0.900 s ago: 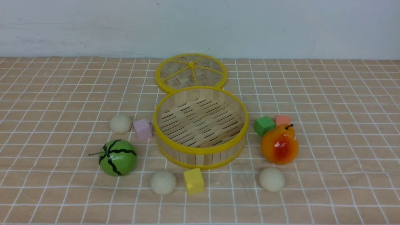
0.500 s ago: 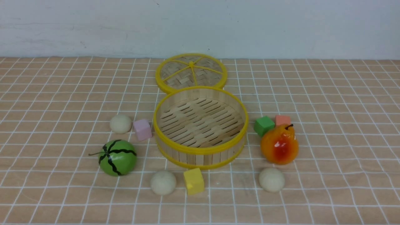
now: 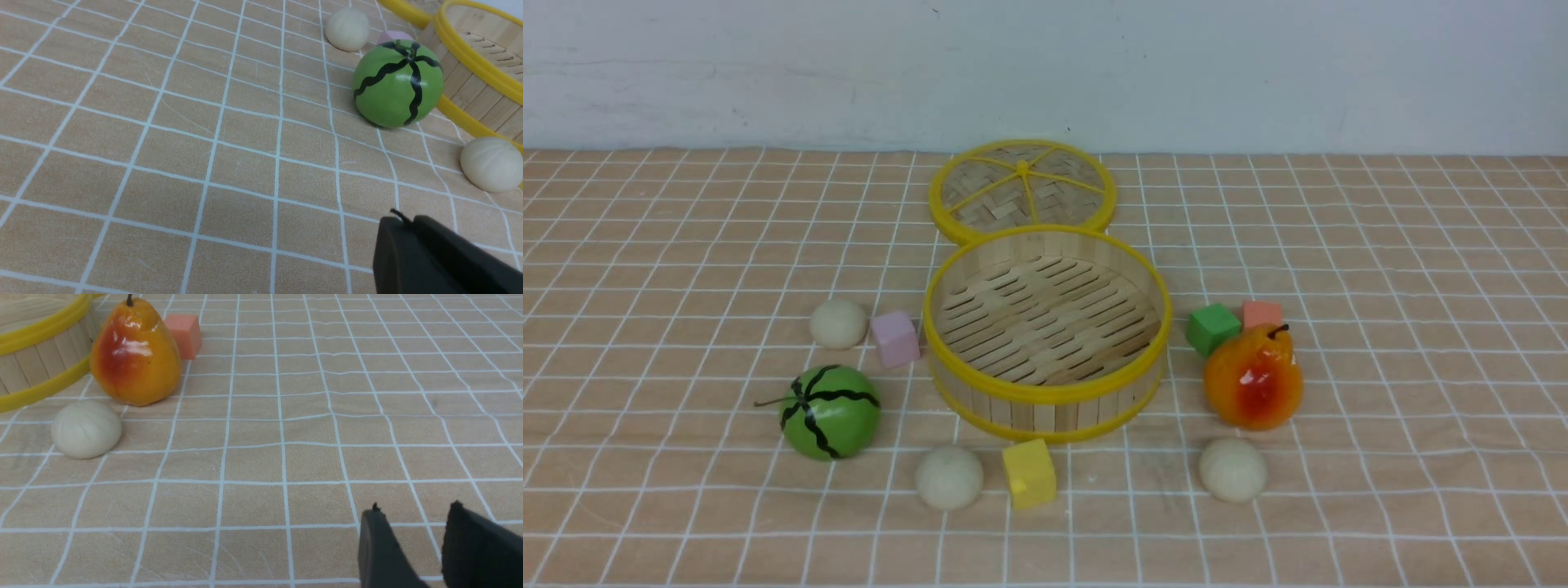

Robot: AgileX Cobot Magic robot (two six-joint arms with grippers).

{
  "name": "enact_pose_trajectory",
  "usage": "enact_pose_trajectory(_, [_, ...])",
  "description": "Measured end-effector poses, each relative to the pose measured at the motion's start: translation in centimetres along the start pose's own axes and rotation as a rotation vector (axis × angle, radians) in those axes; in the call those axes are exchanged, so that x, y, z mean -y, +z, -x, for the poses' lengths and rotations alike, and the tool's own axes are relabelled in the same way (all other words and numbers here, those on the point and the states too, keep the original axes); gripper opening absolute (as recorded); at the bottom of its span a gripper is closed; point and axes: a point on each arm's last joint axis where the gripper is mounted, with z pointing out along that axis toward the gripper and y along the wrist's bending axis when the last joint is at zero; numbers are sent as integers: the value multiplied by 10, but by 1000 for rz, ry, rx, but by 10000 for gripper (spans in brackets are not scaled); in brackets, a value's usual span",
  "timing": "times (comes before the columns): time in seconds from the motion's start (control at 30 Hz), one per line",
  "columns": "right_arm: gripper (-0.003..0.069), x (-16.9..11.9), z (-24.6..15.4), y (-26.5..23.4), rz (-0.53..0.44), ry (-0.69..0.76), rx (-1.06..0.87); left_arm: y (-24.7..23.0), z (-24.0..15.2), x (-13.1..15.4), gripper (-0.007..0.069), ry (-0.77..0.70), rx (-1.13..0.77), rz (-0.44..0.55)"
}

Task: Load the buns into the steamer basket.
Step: Use the left arm to grab a steamed stuffed bun

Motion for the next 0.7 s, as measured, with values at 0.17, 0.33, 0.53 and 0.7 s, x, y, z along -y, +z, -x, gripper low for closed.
enact_pose_trajectory(0.17, [241,0,0,0,0,0,0,0,1,0,29,0,7,-3])
enact_pose_trajectory(0.33, [241,0,0,0,0,0,0,-1,12,5,36,-24,129,-56])
enact_pose_trajectory(0.53, [241,0,0,0,0,0,0,-9,38,13,38,-235,415,-202])
enact_pose_trajectory(0.7, [241,0,0,0,0,0,0,-17,51,16,39,-285,566,-276])
